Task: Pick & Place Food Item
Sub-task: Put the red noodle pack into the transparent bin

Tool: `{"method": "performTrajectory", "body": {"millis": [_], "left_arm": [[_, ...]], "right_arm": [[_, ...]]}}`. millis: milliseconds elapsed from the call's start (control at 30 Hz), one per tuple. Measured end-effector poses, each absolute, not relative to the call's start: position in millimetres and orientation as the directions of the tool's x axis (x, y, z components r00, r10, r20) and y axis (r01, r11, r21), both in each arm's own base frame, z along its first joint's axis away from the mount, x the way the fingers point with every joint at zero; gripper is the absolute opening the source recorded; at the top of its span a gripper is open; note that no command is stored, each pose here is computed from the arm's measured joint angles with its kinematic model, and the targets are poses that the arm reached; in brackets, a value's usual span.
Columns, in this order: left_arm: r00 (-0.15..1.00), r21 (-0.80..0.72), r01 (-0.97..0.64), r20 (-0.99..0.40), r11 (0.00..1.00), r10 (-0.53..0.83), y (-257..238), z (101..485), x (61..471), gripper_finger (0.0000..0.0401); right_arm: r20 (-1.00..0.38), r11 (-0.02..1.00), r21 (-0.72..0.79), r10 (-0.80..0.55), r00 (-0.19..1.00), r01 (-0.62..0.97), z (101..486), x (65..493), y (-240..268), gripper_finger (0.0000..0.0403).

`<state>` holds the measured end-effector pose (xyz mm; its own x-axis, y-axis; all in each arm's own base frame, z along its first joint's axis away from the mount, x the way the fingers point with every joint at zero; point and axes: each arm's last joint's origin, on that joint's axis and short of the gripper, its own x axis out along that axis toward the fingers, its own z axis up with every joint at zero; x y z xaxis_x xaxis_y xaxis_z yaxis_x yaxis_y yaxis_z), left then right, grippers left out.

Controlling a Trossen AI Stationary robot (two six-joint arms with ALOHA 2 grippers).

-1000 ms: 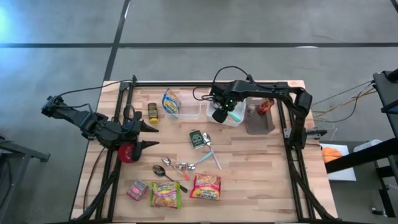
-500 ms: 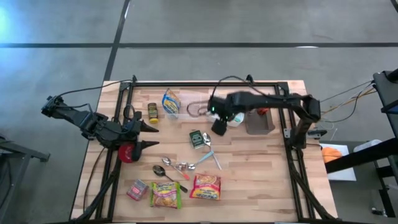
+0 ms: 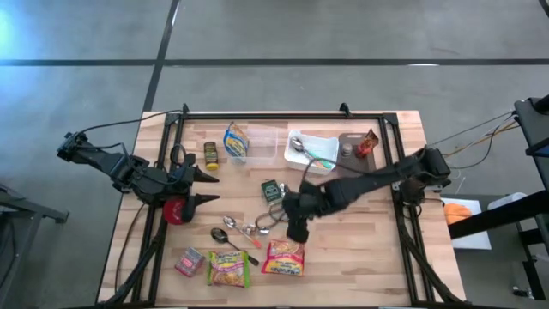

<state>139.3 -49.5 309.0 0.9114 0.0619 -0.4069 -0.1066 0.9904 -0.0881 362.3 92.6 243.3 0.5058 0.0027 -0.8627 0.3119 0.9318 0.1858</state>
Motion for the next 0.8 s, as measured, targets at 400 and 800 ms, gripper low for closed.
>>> {"method": "performTrajectory", "body": {"millis": [400, 800], "left_arm": [[0.911, -0.088, -0.107, -0.407, 0.99, 0.062, -49.5, 308.9, 139.4, 0.0243], [0.911, -0.088, -0.107, -0.407, 0.99, 0.062, -49.5, 309.0, 139.4, 0.0243]], "right_arm": [[-0.817, 0.938, 0.208, 0.01, 0.577, 0.277, 208.8, 346.7, 132.8, 0.0215], [-0.858, 0.818, 0.25, -0.061, 0.51, 0.519, 164.7, 319.7, 134.5, 0.0215]]}}
